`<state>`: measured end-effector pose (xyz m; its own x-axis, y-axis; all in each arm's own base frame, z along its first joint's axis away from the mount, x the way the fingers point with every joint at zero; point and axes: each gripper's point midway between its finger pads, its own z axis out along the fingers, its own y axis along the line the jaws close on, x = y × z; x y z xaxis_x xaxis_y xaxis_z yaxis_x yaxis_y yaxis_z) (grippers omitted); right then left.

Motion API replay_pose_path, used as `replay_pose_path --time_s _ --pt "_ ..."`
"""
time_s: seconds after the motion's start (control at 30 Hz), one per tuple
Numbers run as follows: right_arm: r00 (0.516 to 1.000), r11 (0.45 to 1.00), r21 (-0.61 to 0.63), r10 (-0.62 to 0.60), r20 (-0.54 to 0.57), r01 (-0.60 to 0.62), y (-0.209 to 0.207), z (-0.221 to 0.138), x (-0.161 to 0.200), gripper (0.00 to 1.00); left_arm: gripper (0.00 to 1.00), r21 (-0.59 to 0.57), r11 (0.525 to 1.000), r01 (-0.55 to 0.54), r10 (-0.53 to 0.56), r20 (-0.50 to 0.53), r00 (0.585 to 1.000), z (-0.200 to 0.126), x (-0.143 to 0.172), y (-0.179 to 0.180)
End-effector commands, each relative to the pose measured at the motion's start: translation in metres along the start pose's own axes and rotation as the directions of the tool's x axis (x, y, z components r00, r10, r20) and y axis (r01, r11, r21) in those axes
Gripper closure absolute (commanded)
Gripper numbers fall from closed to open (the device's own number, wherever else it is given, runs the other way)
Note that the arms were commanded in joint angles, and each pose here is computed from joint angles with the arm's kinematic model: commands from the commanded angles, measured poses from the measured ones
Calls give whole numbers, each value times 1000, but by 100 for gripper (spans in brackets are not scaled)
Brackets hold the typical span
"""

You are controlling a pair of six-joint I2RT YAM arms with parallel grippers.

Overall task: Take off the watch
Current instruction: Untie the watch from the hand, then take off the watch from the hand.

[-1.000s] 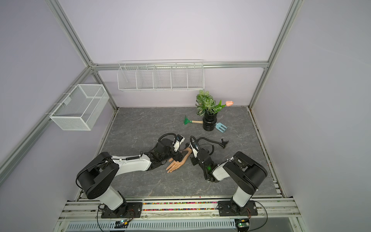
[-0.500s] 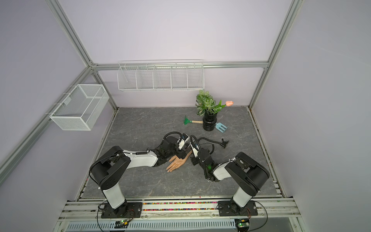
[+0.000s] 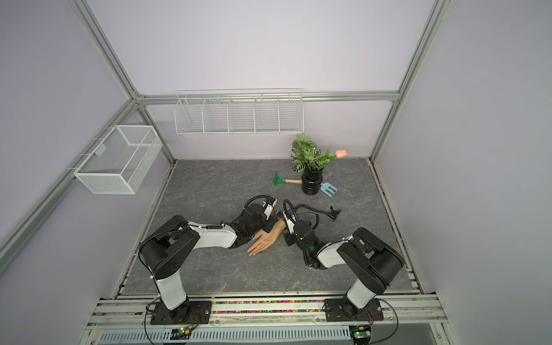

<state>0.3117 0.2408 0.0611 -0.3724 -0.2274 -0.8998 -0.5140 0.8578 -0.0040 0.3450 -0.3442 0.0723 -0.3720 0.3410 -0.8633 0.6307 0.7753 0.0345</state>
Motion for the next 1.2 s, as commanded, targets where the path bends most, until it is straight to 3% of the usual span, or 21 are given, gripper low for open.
replay_pose_path --time_s 0.0,0.2,0.5,0.7,0.9,1.17 --pt "999 999 -8 31 13 -31 1 -2 -9 93 55 -23 997 72 -72 26 997 4 -5 4" --pt "999 999 16 49 10 -49 -4 -5 -6 93 56 -7 994 105 -105 22 994 5 -3 1" --pt "983 971 151 182 31 -185 -32 -23 2 93 53 -31 984 173 -172 47 984 -7 -12 8" --pt "978 969 142 192 78 -202 -34 -48 -35 93 42 5 968 250 -249 113 962 -30 -28 9" --pt "977 973 107 199 81 -207 -36 -73 -65 93 23 37 960 279 -281 142 949 -40 -37 7" --pt "972 973 47 223 73 -226 -32 -114 -92 94 13 48 954 295 -299 178 937 -52 -41 9"
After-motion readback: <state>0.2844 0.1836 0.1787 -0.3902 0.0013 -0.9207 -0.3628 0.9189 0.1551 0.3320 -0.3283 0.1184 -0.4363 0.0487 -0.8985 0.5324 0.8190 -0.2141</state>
